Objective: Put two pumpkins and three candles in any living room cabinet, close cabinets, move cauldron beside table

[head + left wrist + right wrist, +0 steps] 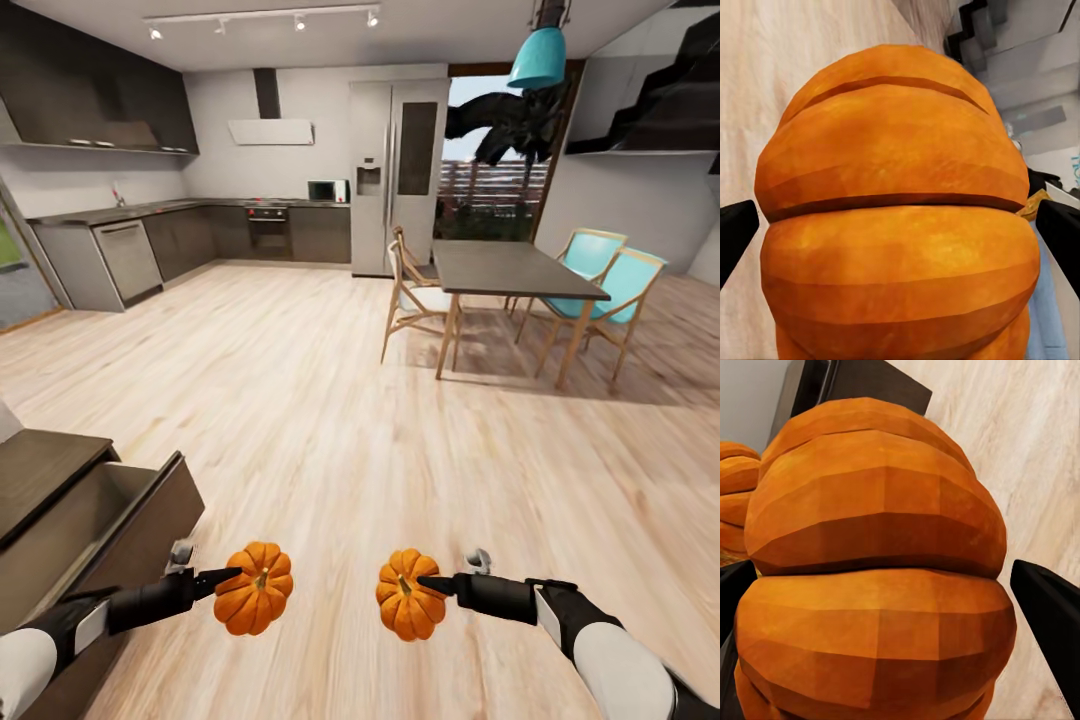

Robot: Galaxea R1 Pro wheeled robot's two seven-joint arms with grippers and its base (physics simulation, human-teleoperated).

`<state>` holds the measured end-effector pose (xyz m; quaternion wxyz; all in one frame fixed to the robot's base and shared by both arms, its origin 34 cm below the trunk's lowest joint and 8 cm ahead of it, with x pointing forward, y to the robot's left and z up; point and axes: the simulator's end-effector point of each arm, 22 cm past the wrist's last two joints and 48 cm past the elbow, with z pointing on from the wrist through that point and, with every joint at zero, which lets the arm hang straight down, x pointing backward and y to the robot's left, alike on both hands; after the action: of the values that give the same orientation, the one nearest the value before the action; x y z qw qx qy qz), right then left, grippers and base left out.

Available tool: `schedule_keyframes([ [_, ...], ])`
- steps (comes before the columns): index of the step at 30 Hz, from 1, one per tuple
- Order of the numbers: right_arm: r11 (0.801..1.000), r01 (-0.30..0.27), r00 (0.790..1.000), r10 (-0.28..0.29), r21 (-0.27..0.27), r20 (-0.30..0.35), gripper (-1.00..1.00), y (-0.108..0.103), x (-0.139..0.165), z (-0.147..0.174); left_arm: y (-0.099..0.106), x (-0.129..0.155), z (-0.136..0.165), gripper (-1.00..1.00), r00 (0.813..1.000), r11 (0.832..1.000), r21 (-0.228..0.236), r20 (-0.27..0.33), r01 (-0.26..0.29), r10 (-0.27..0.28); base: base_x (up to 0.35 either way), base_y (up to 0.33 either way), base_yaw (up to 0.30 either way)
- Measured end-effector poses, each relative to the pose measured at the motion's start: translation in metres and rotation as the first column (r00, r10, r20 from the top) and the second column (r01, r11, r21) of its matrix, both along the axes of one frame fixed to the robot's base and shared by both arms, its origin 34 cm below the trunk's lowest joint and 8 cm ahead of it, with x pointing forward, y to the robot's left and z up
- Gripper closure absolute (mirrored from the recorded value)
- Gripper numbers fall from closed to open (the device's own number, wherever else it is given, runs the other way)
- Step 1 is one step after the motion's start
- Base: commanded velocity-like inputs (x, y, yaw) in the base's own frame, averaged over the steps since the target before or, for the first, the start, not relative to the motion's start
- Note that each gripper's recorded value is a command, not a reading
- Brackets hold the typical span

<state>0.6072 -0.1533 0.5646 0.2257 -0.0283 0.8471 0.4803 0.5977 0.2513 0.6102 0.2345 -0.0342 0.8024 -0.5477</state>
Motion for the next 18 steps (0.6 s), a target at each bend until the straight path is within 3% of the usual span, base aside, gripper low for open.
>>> schedule_keyframes([
  [6, 1.000, 0.001, 1.000, -0.001, 0.001, 0.000, 1.00, 0.0001, 0.0001, 0.0001, 0.0001, 0.0003, 0.0003, 1.00, 1.000, 1.000, -0.001, 0.001, -0.001, 0.001, 0.241, 0.000, 0.286],
  [13, 1.000, 0.000, 1.000, 0.000, 0.000, 0.000, 1.00, 0.0000, -0.0001, 0.0000, 0.0008, 0.0001, 0.0004, 1.00, 1.000, 1.000, 0.000, 0.002, -0.001, 0.001, 0.022, -0.001, 0.286],
  [18, 1.000, 0.002, 1.000, -0.002, 0.002, 0.000, 1.00, 0.0000, 0.0004, 0.0004, 0.0012, 0.0025, 0.0031, 1.00, 1.000, 1.000, -0.010, 0.008, -0.010, 0.010, 0.150, -0.206, 0.286],
])
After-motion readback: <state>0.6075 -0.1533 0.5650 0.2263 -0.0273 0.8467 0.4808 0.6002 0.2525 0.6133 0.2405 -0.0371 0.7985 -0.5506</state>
